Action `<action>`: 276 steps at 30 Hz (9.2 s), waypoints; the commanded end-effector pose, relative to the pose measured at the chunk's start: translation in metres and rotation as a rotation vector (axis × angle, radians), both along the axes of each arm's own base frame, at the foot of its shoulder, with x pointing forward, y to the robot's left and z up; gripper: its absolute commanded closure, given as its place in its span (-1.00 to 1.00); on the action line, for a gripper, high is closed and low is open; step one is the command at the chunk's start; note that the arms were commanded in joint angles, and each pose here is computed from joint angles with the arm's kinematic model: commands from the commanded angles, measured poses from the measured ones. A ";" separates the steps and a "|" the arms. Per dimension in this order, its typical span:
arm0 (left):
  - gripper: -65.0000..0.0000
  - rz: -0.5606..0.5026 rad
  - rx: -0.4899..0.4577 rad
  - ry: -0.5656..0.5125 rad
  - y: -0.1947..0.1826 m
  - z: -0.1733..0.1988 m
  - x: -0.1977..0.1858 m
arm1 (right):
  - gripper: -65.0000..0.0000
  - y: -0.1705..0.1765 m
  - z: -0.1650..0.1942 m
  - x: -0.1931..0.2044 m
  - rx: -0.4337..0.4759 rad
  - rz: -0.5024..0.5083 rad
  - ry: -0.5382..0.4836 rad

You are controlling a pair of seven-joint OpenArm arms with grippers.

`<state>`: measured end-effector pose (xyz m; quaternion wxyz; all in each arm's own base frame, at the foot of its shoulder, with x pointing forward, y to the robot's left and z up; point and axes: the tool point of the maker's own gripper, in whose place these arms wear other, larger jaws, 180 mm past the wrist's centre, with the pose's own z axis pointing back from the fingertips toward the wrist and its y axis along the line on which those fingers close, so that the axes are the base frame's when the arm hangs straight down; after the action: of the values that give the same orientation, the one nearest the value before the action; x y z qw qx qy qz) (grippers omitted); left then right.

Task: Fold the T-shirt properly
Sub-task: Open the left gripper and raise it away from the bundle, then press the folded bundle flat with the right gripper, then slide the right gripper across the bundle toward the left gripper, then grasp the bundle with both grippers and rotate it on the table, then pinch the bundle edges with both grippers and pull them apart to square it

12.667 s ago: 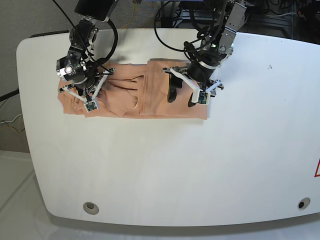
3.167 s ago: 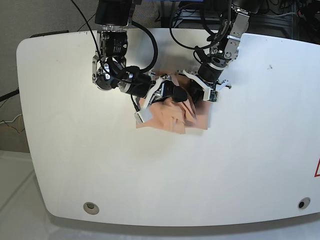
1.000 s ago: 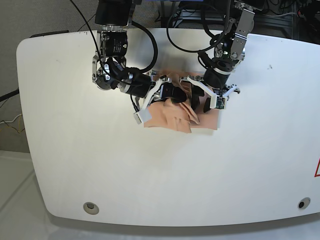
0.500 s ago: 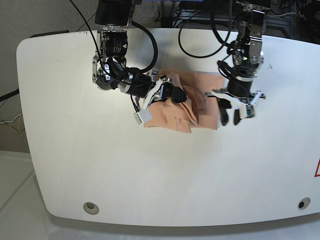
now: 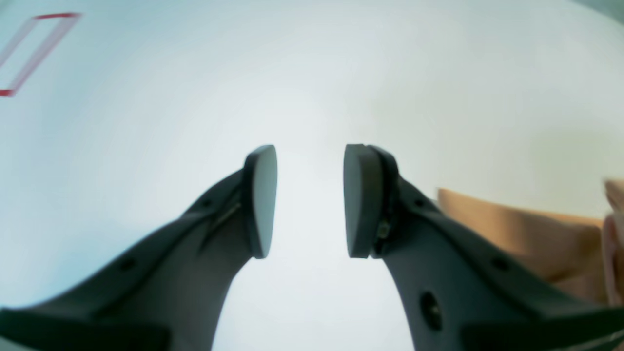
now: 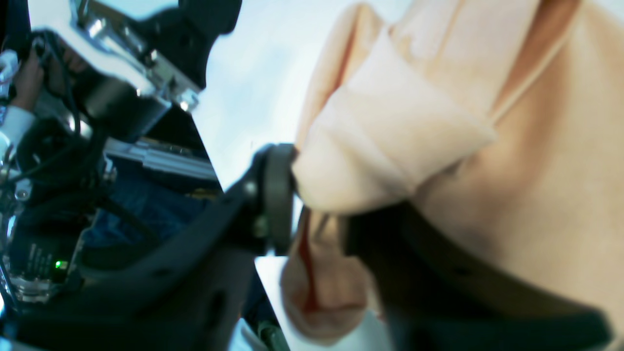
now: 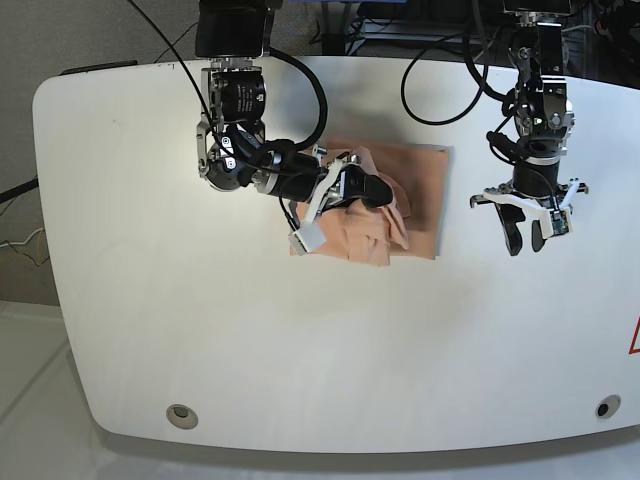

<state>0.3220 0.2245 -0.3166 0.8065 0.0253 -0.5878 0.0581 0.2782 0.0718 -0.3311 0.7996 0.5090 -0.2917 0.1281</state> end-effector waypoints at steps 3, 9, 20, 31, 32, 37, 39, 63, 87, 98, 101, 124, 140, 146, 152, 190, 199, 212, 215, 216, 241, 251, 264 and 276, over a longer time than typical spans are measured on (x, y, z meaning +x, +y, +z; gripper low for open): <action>0.33 -0.003 0.012 -0.051 0.002 0.014 0.005 | 0.09 0.006 0.017 0.006 0.043 0.002 -0.045; 0.33 -0.006 0.010 -0.050 0.000 0.014 0.005 | -0.13 0.014 0.018 0.002 0.042 0.035 -0.051; 0.33 -0.006 0.006 -0.048 0.000 0.013 0.005 | -0.14 0.044 0.034 -0.005 0.037 0.153 -0.109; 0.33 -0.006 0.006 -0.047 0.000 0.012 0.004 | -0.14 0.069 0.027 -0.012 0.018 0.258 -0.092; 0.33 -0.006 0.006 -0.047 0.000 0.012 0.004 | -0.14 0.070 0.026 -0.013 0.017 0.262 -0.088; 0.33 -0.008 0.007 -0.037 -0.001 0.009 0.002 | -0.14 0.067 0.029 -0.010 0.016 0.260 -0.103; 0.33 -0.008 0.007 -0.034 -0.001 0.008 0.001 | -0.14 0.056 0.033 -0.004 -0.002 0.244 -0.134; 0.33 -0.055 -0.004 -0.021 -0.020 0.003 0.001 | 0.88 -0.022 0.057 0.031 -0.084 0.048 -0.304; 0.33 -0.056 -0.003 0.004 -0.020 -0.005 -0.008 | 0.87 -0.042 0.010 0.033 -0.313 0.036 -0.268; 0.33 -0.054 -0.003 0.007 -0.019 -0.006 -0.008 | 0.87 -0.044 -0.007 0.028 -0.389 0.036 -0.250; 0.33 -0.053 -0.003 0.006 -0.019 -0.006 -0.008 | 0.87 -0.043 -0.012 0.027 -0.421 0.035 -0.247; 0.33 -0.052 0.001 0.017 -0.017 -0.009 -0.013 | 0.86 -0.018 -0.021 0.020 -0.468 0.053 -0.257; 0.33 -0.052 0.002 0.027 -0.017 -0.013 -0.017 | 0.86 0.028 -0.041 0.001 -0.373 0.126 -0.214; 0.33 -0.051 0.003 0.027 -0.016 -0.013 -0.017 | 0.86 0.042 -0.032 0.000 -0.346 0.139 -0.227; 0.33 -0.051 0.003 0.027 -0.016 -0.013 -0.017 | 0.86 0.062 -0.022 -0.005 -0.342 0.208 -0.279; 0.91 -0.234 -0.057 0.011 -0.094 -0.005 -0.016 | 0.88 0.001 0.048 0.077 -0.396 -0.055 -0.447; 0.96 -0.261 -0.090 0.117 -0.128 -0.028 -0.030 | 0.87 -0.031 0.023 0.099 -0.491 -0.066 -0.394; 0.96 -0.274 -0.130 0.196 -0.164 -0.047 -0.054 | 0.87 -0.034 -0.003 0.104 -0.520 -0.040 -0.326; 0.96 -0.286 -0.151 0.201 -0.175 -0.048 -0.057 | 0.87 -0.033 -0.008 0.105 -0.513 -0.043 -0.316; 0.96 -0.285 -0.159 0.201 -0.178 -0.047 -0.057 | 0.87 -0.033 -0.009 0.106 -0.510 -0.044 -0.314; 0.96 -0.161 -0.139 0.318 -0.145 -0.099 -0.058 | 0.88 -0.054 -0.061 0.098 -0.557 -0.035 -0.227; 0.96 -0.119 -0.109 0.279 -0.121 -0.090 -0.040 | 0.98 -0.061 -0.076 0.069 -0.560 -0.050 -0.189; 0.96 -0.127 -0.090 0.203 -0.117 -0.067 -0.010 | 0.98 -0.052 -0.071 0.038 -0.512 -0.168 -0.130; 0.96 -0.224 -0.085 0.142 -0.133 -0.049 0.016 | 0.98 -0.066 -0.064 0.030 -0.515 -0.324 -0.064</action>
<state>0.3276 0.0944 -0.3783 0.8613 -0.0662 -0.5037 0.0012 0.2998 0.0067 -0.4101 0.9099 0.2327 -0.3296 0.0959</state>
